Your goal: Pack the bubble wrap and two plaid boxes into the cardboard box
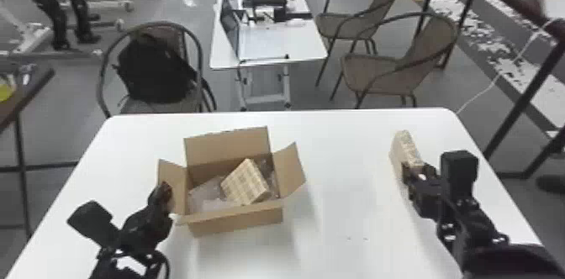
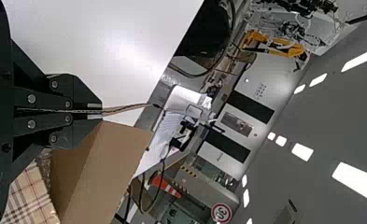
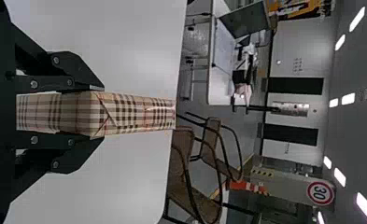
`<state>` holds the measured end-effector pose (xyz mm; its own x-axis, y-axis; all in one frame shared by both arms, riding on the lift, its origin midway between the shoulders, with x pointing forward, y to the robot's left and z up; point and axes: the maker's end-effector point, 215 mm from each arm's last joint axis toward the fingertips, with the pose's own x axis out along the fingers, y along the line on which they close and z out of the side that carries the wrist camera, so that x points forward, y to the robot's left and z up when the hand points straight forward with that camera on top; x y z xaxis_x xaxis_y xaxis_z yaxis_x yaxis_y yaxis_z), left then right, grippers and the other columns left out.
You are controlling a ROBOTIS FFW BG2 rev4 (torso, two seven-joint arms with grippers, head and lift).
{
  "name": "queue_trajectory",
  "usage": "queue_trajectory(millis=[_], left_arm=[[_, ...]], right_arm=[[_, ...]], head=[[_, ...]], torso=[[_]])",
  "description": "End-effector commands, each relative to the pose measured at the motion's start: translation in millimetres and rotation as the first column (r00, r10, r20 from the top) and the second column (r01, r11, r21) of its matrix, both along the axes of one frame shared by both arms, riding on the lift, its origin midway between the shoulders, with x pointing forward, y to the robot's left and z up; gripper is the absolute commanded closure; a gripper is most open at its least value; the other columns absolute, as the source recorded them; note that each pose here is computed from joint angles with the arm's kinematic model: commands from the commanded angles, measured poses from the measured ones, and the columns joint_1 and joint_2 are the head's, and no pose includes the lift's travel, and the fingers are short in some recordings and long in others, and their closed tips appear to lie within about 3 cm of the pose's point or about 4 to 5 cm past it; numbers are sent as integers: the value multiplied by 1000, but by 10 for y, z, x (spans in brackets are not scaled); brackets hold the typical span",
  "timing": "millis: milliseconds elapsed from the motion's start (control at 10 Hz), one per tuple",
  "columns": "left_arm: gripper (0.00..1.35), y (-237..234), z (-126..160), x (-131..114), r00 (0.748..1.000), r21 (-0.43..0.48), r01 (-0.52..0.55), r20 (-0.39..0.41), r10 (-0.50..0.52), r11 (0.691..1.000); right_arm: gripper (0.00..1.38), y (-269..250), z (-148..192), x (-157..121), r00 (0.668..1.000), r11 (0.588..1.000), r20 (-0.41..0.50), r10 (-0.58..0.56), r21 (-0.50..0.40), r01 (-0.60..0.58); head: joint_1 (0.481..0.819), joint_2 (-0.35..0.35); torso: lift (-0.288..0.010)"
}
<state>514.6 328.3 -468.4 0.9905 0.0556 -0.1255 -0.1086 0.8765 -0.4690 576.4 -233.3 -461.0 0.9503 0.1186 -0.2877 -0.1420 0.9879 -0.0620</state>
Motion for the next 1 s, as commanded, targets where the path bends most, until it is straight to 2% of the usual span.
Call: queue_trajectory(millis=[0,200,300,400,600,700,900], left_arm=[[1214,-21,5,3,1000,-5,1,3,-1,1000],[1214,-73,14,38,1000,-8,11,4,-11,1000],[1214,-96,6,53,1000,-8,16,3,-15,1000],[1214,-106,-2,66,1000,-10,17,2,-17,1000],[1214,-162,13,126,1000,-13,26,5,-26,1000],[1214,-190,13,148,1000,-15,30,6,-30,999],[1214,-192,34,172,1000,-16,29,11,-29,999]], right_arm=[[891,467,440,18,993,994,89,71,71,-77],[891,1267,1006,39,957,961,194,215,130,-243],[891,1695,1242,-1,926,932,235,295,143,-332],[891,2170,1335,-64,885,879,233,403,173,-445],[891,2994,1159,-315,764,713,152,627,282,-642],[891,3218,1063,-438,714,651,114,691,330,-684],[891,3308,725,-585,699,628,18,715,424,-653]], head=[[695,90],[695,146],[695,186],[695,230],[695,302],[695,348],[695,350]], torso=[[-14],[-14],[-14],[-14],[-14],[-14],[-14]])
